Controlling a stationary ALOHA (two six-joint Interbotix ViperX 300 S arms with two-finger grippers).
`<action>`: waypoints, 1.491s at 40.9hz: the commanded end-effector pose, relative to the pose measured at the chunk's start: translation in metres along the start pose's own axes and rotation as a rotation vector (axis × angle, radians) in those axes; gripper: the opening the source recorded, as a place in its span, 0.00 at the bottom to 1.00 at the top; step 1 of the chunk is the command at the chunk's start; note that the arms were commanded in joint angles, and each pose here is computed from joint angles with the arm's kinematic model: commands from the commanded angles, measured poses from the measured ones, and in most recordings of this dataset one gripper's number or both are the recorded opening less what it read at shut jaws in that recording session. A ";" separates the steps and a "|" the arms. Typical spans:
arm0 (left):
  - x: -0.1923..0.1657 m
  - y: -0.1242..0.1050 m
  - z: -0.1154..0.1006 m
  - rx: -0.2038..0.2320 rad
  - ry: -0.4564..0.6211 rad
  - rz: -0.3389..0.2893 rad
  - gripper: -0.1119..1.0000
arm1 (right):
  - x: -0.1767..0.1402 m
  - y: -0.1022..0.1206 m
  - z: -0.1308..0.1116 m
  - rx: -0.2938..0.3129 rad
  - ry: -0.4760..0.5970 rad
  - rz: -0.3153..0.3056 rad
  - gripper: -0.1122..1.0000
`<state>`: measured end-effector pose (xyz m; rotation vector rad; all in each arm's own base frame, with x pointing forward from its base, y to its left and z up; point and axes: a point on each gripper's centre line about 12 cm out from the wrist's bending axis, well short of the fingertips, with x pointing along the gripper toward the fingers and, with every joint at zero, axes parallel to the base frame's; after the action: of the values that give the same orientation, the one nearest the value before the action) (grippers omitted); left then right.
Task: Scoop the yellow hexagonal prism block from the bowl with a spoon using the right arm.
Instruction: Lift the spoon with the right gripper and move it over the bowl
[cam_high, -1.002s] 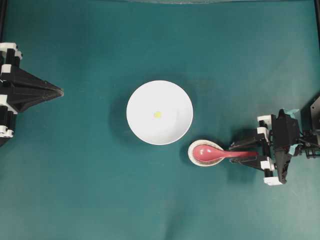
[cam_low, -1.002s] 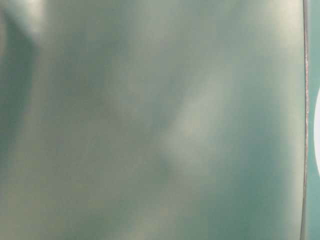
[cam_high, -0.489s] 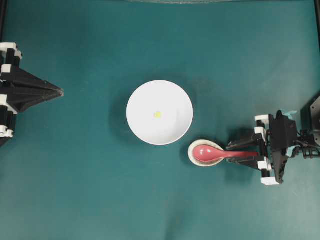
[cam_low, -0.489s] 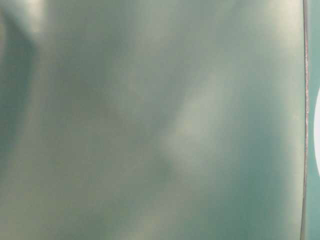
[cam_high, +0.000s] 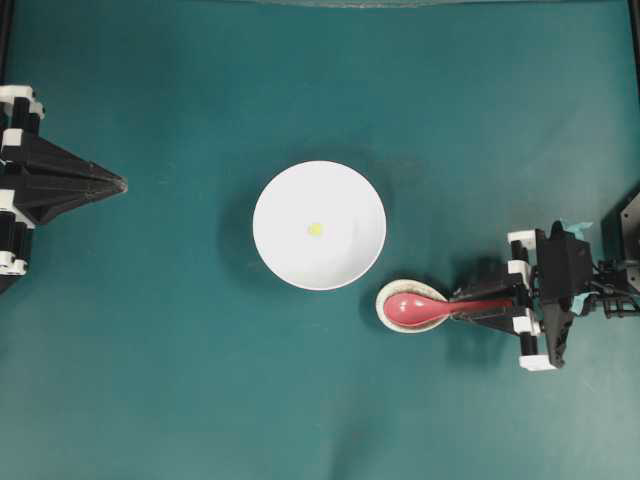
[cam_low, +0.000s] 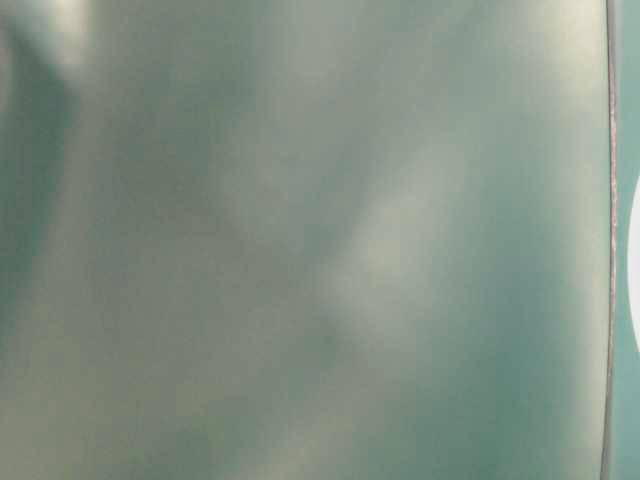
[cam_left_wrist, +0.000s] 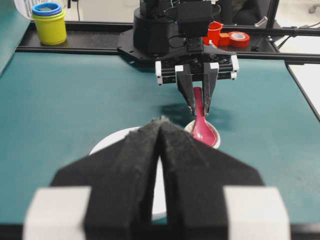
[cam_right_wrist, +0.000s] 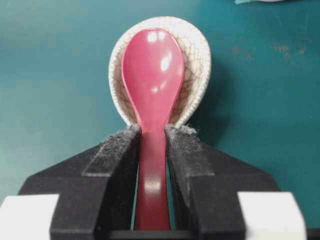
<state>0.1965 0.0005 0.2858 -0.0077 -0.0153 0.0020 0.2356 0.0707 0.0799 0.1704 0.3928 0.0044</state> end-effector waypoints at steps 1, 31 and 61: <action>0.003 0.000 0.010 0.000 -0.026 0.001 0.10 | 0.002 0.004 0.009 0.008 -0.035 0.012 0.30; 0.000 0.000 0.014 0.006 -0.041 0.000 0.10 | 0.000 -0.008 0.091 0.065 -0.029 -0.012 0.30; -0.002 0.000 0.011 0.026 -0.003 0.001 0.10 | 0.012 -0.069 0.176 0.170 0.224 -0.105 0.30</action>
<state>0.1922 0.0004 0.2862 0.0122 0.0031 0.0018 0.3077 -0.0146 0.2097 0.3154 0.6432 -0.0983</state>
